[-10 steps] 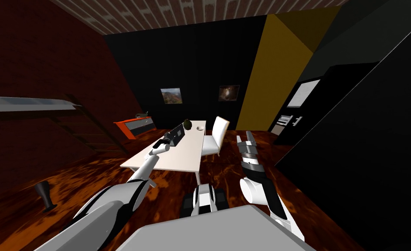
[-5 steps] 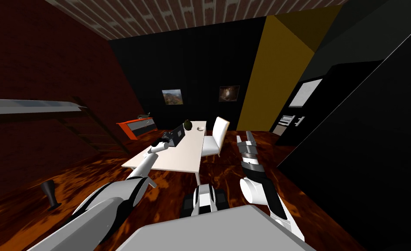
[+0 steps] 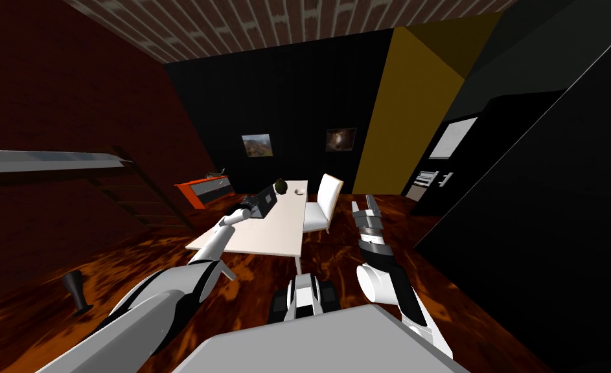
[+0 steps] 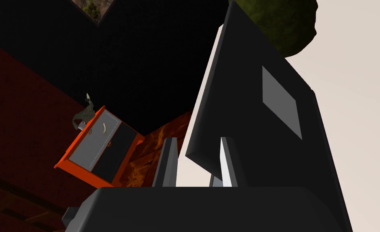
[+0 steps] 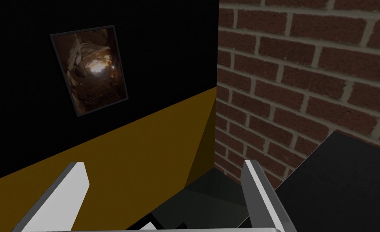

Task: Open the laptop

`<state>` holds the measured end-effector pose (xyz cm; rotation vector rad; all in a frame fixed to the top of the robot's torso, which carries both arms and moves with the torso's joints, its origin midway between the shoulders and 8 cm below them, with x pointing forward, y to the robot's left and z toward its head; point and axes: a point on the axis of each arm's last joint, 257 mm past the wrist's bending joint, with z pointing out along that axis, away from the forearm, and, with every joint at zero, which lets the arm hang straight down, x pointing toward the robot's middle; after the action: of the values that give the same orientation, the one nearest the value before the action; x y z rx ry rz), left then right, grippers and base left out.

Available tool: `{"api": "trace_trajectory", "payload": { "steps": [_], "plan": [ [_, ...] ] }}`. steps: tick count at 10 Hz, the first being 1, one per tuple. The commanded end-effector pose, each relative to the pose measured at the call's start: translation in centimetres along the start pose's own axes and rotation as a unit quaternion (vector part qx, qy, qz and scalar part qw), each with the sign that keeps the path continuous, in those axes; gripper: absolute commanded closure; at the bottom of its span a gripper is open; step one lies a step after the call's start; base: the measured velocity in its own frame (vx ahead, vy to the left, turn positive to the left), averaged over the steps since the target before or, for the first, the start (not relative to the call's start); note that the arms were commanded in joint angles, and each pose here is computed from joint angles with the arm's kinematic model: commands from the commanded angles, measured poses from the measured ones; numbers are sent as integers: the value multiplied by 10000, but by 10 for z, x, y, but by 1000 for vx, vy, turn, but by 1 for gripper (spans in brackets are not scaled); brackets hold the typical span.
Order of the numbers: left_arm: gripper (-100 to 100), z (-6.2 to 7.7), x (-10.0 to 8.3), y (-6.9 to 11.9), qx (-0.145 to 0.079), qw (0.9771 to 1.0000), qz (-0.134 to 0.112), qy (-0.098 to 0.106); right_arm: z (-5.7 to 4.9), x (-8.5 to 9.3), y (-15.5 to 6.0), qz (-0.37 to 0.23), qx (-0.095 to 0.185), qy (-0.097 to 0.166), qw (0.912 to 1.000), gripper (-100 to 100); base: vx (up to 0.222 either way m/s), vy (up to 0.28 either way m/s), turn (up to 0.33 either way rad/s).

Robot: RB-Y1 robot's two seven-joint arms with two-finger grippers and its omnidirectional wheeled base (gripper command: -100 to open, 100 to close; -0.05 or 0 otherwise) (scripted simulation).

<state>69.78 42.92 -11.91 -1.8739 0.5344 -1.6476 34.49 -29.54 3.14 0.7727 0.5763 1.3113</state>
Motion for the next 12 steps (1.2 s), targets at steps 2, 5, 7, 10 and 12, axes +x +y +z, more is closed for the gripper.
{"api": "trace_trajectory", "payload": {
  "steps": [2,5,7,10,12],
  "plan": [
    [100,1,-7,9,-278,9971,-680,-209,0,0,0,0,0,0,10000,0,18,91,11],
    [100,2,-5,16,-386,9923,-1152,-249,0,0,0,0,0,0,10000,0,10,65,13],
    [100,0,-11,28,-515,9862,-1536,-355,0,0,0,0,0,0,10000,0,14,134,-39],
    [100,-3,-20,46,-704,9737,-2107,-514,0,0,0,0,0,0,10000,0,2,95,-26],
    [100,-4,-23,53,-767,9686,-2295,-567,0,0,0,1,0,0,10000,0,0,56,-3]
  ]
}}
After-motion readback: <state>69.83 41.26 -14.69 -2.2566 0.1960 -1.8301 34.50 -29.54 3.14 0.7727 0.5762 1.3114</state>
